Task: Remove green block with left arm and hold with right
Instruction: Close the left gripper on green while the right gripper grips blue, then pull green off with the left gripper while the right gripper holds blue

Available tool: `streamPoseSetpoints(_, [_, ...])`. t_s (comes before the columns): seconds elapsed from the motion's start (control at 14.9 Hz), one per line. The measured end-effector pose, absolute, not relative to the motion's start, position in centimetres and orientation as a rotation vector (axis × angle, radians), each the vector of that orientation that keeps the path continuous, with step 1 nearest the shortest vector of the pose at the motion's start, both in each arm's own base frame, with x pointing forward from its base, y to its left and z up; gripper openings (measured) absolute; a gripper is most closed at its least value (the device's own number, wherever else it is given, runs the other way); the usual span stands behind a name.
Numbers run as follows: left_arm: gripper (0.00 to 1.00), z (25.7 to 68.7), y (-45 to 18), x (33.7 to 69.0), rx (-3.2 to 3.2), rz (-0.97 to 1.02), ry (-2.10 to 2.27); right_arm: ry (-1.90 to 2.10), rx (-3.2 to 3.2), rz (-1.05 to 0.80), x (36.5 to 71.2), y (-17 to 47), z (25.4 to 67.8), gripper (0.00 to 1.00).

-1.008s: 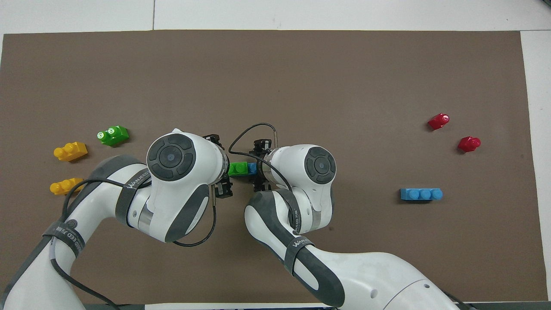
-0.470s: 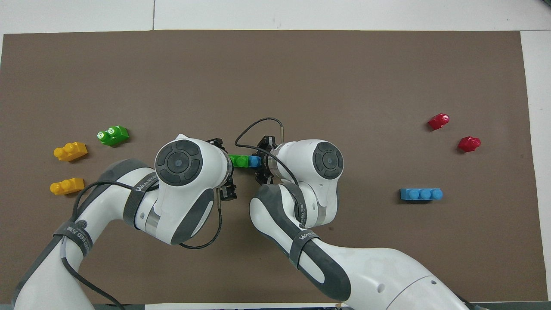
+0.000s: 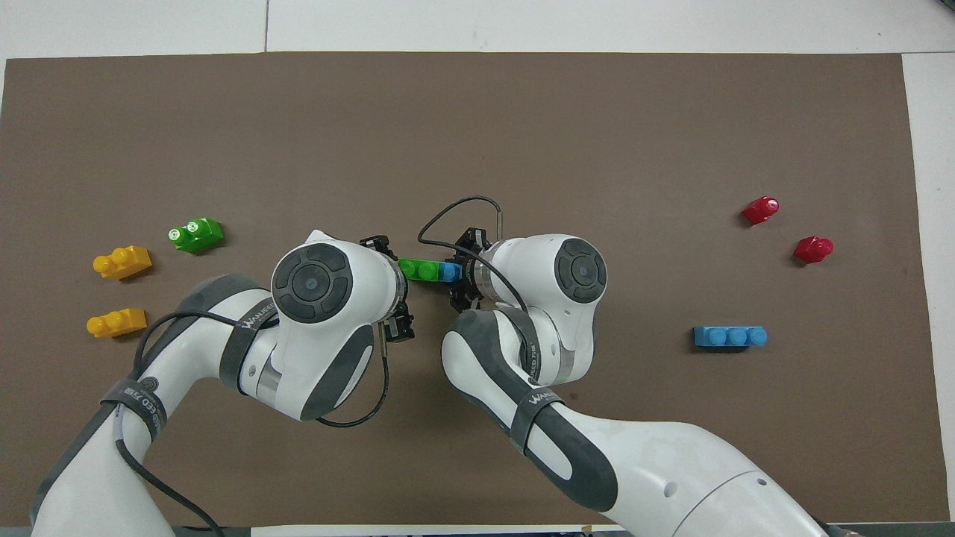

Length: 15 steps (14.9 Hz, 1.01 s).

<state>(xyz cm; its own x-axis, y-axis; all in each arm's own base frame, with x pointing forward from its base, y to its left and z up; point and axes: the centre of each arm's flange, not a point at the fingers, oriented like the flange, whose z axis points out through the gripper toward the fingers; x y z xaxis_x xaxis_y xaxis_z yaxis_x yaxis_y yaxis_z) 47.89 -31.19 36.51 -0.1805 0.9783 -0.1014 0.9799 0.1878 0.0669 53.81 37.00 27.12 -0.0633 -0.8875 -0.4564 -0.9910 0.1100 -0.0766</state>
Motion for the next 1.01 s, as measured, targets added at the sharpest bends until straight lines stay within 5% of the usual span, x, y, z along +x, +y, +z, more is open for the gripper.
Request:
streamPoseSetpoints(0.54, [1.00, 37.8, -32.4, 50.5, 1.883, -0.003, 2.266, 1.991, -1.821, 0.357, 54.2, 37.3, 27.9, 0.35])
streamPoseSetpoints(1.01, [1.00, 34.5, -33.9, 50.2, 1.992, 0.022, 2.244, 1.987, -1.824, 0.361, 54.1, 37.6, 27.9, 0.35])
